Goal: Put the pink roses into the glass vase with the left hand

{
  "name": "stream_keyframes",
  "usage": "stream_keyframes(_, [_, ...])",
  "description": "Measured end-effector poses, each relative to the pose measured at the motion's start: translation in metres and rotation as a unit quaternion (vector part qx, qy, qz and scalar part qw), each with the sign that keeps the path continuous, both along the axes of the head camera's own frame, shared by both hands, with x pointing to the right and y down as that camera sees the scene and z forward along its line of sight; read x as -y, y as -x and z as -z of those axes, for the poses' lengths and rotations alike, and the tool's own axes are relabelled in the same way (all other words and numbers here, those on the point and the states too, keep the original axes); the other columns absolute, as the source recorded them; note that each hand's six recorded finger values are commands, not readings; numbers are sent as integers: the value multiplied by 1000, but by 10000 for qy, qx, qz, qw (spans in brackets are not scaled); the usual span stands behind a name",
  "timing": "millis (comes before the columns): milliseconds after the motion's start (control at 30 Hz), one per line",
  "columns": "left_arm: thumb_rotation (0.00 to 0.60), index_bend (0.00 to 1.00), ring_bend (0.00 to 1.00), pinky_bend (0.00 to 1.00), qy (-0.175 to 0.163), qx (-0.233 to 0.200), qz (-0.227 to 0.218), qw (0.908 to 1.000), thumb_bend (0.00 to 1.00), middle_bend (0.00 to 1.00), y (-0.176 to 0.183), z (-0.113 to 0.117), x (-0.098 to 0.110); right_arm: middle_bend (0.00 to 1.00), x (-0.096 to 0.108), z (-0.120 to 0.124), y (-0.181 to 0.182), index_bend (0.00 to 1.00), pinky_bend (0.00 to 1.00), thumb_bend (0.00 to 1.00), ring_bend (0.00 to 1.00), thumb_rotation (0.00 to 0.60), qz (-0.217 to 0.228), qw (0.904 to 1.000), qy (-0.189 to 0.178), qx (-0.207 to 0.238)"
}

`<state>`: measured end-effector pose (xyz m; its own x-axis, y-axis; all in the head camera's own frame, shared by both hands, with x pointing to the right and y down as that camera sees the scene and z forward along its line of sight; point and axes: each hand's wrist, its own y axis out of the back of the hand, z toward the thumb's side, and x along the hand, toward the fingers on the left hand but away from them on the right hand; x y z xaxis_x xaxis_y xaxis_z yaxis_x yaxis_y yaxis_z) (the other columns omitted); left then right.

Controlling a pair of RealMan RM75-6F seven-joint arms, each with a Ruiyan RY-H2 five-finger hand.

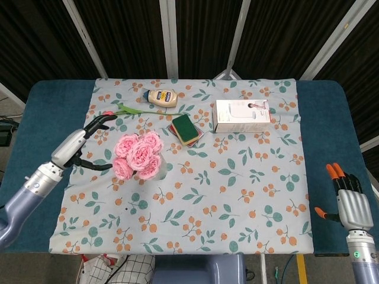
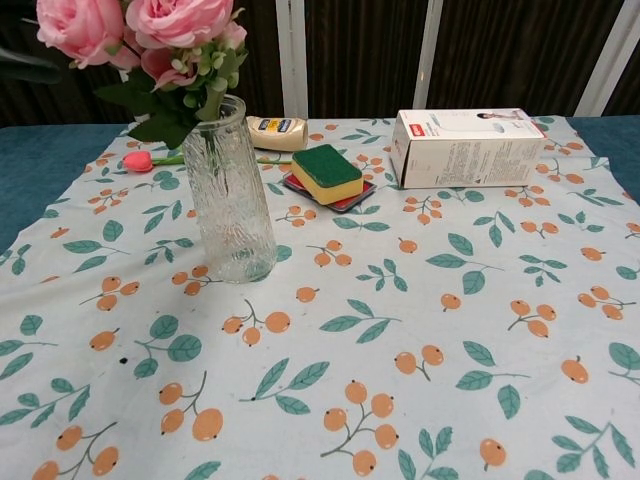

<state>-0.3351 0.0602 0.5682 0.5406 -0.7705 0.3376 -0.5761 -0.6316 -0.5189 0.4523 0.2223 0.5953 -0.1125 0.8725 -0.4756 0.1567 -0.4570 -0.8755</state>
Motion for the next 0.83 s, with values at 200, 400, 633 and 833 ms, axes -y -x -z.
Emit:
stream_keyframes(200, [600, 72, 0, 120, 49, 830, -106, 9965, 297, 91, 30, 9, -22, 0, -1, 3, 8, 0, 1, 70, 82, 600, 116, 9999, -31, 98])
stream_keyframes(400, [600, 87, 0, 120, -204, 1848, -33, 9826, 298, 106, 70, 18, -66, 0, -2, 7, 19, 0, 1, 70, 82, 600, 373, 9991, -116, 148])
stream_keyframes(633, [600, 99, 0, 120, -431, 2965, 698, 9515, 302, 105, 131, 36, -142, 0, -4, 13, 35, 0, 0, 70, 82, 600, 887, 9953, -249, 291])
stream_keyframes(833, [600, 96, 0, 120, -664, 3250, 1012, 9379, 302, 97, 145, 35, -165, 0, -3, 18, 45, 0, 0, 70, 82, 600, 1211, 9908, -374, 481])
